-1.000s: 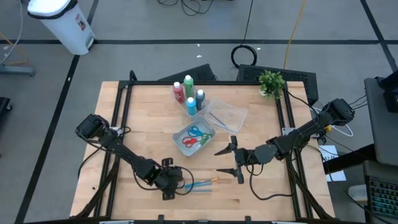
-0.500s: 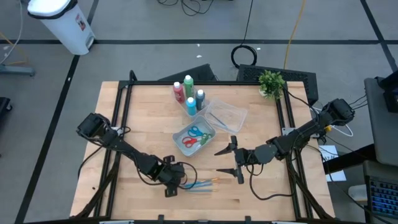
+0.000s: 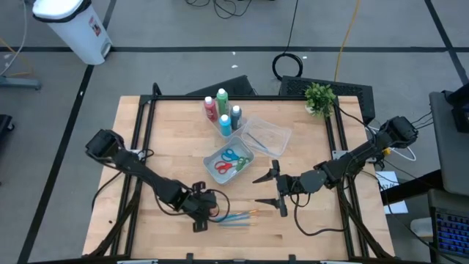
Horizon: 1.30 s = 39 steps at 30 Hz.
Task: Pick & Place Paint Supplies
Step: Put the pink scissors into the blue bin
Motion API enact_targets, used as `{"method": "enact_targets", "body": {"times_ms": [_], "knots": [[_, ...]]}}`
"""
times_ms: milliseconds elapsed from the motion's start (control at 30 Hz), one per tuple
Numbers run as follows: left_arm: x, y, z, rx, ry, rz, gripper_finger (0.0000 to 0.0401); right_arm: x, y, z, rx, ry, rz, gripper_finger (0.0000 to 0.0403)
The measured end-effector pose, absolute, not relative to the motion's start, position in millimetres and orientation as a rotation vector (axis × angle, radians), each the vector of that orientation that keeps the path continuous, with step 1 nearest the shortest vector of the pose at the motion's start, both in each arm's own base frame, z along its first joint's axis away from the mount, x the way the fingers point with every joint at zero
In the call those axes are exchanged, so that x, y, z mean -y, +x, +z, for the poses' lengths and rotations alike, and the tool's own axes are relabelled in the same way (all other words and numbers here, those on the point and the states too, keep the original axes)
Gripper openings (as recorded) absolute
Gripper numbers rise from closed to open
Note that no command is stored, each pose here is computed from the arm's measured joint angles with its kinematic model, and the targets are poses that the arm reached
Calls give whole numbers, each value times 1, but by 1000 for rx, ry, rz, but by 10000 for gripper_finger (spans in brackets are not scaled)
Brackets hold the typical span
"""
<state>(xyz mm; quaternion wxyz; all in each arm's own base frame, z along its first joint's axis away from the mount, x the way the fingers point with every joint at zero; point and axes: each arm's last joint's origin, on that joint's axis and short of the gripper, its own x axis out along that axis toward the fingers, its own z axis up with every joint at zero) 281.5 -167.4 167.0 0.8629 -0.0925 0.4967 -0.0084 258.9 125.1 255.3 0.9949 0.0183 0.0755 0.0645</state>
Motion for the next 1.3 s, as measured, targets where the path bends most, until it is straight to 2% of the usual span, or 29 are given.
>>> {"method": "enact_targets", "body": {"times_ms": [233,600,1133,1200,1300], "knots": [[163,279,172,-993,-102,62,186,-125,259,255,-152,37,129,279],[158,285,137,-1116,-17,76,186,-125,259,254,-159,42,131,279],[156,283,130,-1191,-53,95,186,-125,259,255,-159,42,129,279],[154,282,130,-1207,-75,99,179,-125,259,254,-159,42,129,279],[152,282,129,-1235,-104,97,148,-125,259,254,-159,43,129,279]]}}
